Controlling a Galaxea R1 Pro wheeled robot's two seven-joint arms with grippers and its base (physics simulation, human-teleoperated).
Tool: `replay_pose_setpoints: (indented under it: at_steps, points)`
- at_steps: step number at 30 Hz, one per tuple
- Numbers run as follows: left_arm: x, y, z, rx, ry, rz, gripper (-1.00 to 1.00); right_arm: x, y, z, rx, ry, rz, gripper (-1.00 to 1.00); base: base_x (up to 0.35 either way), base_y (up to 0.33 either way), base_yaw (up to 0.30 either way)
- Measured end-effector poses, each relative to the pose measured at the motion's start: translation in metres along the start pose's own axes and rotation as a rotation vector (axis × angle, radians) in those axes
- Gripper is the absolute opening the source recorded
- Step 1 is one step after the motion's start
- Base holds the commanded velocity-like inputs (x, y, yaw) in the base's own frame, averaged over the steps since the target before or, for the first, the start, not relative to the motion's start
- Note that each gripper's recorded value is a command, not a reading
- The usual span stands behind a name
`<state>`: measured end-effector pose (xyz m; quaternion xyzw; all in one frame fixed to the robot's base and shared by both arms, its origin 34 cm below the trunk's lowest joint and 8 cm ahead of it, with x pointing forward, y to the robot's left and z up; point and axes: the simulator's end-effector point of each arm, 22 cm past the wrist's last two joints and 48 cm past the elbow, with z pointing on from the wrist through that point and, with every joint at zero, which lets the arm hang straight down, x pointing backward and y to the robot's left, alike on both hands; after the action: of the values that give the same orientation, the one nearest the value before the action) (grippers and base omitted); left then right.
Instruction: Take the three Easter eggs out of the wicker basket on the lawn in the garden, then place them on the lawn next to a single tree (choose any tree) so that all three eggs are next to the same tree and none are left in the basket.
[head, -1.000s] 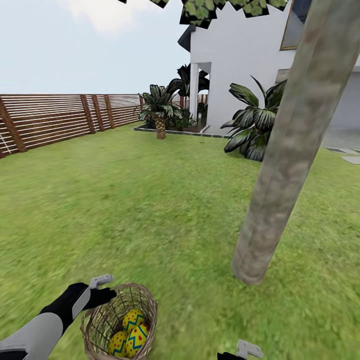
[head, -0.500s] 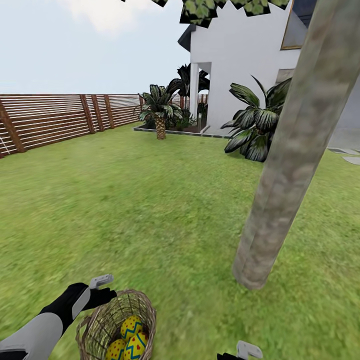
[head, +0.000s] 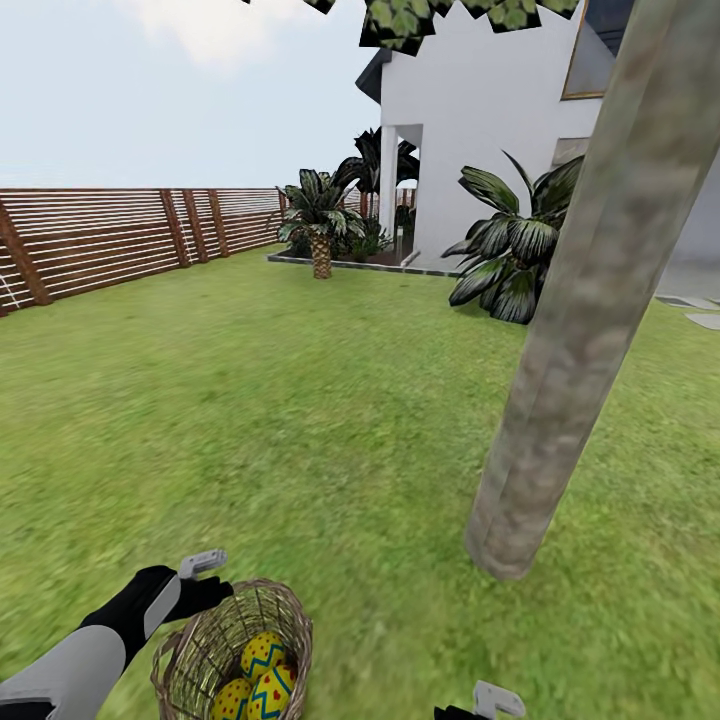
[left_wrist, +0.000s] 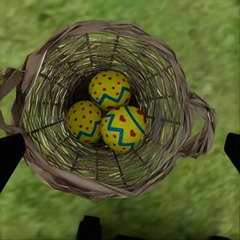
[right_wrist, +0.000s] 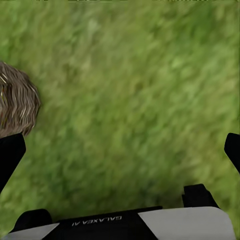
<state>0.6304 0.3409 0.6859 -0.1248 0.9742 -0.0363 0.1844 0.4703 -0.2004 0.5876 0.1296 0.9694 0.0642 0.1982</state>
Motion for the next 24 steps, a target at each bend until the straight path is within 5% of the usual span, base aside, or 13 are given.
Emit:
replay_pose_setpoints:
  at_steps: [24]
  points:
    - [0.004,0.001,0.018,0.000,-0.005,0.000,1.00,-0.004,-0.002,0.017,-0.004,-0.023,0.001,1.00,0.000,0.000,0.000]
